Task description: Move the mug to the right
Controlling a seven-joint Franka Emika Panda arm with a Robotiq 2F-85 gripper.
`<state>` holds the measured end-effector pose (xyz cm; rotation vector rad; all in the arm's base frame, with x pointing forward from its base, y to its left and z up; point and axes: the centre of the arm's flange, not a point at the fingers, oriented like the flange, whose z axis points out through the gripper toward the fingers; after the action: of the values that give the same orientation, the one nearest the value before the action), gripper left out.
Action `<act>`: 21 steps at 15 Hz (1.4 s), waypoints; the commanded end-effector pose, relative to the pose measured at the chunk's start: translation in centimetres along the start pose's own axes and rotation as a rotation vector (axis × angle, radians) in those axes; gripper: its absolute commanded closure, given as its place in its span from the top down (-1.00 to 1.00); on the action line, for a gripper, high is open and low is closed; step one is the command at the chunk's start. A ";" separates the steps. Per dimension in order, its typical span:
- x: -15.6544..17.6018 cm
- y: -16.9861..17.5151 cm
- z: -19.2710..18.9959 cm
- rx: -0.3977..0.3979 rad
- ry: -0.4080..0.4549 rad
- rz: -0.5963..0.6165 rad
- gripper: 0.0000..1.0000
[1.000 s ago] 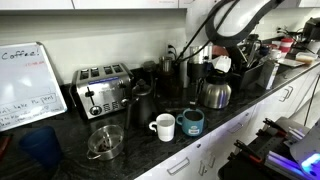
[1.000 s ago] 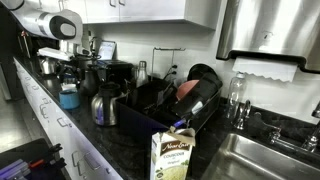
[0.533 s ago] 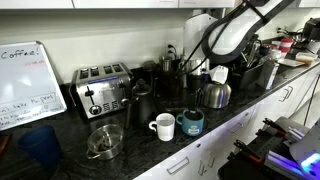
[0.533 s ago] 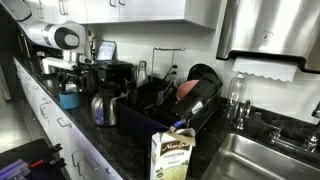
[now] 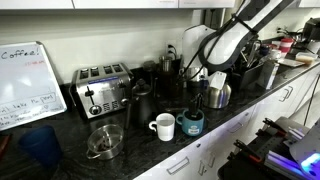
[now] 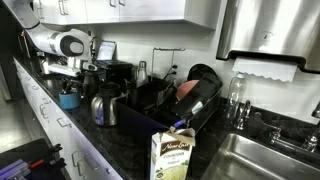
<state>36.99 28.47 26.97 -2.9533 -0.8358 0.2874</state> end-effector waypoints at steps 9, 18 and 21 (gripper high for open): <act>-0.4 0.1 -1.1 0.103 0.039 0.063 -0.97; -1.8 0.3 -3.2 0.114 0.053 0.081 -0.95; -3.0 1.3 -5.6 0.041 0.069 0.068 -0.95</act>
<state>36.78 27.62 30.37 -2.8915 -0.6731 0.2390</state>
